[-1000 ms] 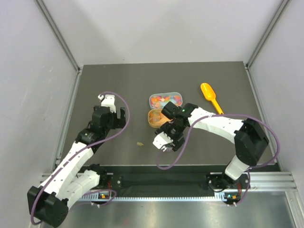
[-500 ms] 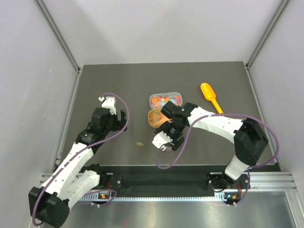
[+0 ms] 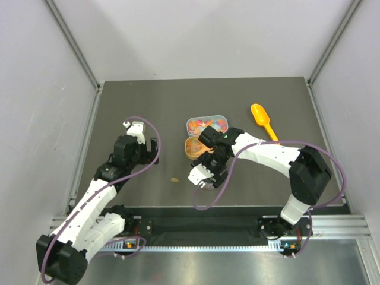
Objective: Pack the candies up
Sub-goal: Close the bottle lid on the packing bottle.
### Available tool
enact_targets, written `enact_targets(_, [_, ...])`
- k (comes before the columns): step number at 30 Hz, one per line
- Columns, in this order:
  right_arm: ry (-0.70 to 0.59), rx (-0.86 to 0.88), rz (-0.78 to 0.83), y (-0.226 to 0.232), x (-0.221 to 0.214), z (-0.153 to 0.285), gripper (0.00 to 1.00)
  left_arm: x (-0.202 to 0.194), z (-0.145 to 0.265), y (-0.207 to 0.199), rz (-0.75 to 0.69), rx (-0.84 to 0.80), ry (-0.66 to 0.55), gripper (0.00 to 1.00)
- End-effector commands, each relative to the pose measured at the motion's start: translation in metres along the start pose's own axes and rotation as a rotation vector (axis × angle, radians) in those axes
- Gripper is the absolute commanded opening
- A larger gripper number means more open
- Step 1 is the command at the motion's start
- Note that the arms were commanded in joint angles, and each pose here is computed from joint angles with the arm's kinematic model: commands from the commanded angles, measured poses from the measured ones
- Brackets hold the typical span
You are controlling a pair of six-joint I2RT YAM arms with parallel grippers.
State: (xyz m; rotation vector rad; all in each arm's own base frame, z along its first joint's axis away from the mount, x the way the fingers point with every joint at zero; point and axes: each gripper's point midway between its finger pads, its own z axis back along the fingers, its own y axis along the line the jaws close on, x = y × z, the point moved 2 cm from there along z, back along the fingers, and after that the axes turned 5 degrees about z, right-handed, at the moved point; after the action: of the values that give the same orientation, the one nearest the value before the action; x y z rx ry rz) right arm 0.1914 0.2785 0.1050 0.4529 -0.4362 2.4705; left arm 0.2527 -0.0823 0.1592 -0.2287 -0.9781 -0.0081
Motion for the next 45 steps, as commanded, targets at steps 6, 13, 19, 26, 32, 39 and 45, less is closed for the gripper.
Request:
enact_targets(6, [-0.025,0.031,0.035,-0.005,0.014,-0.005,0.64,0.007,0.003,-0.003,0.016,-0.025,-0.046,0.96])
enact_targets(13, [-0.012,0.067,0.029,0.005,0.012,-0.006,0.64,0.007,0.003,-0.002,0.018,-0.028,-0.05,0.96])
enact_targets(19, [-0.011,0.078,0.023,0.011,0.014,-0.005,0.65,0.006,0.002,-0.002,0.016,-0.031,-0.044,0.96])
enact_targets(26, [0.002,0.103,0.019,0.019,0.013,-0.002,0.65,0.008,0.001,-0.003,0.017,-0.034,-0.051,0.96])
enact_targets(32, [0.007,0.107,0.018,0.025,0.012,-0.005,0.71,0.006,0.0,-0.002,0.024,-0.039,-0.045,0.96])
enact_targets(39, [0.018,0.05,-0.01,0.014,0.011,-0.007,0.73,0.006,0.0,-0.003,0.032,-0.048,-0.042,0.95])
enact_targets(45, [0.049,0.02,-0.015,0.007,0.005,-0.008,0.72,0.001,0.0,-0.003,0.042,-0.054,-0.027,0.95])
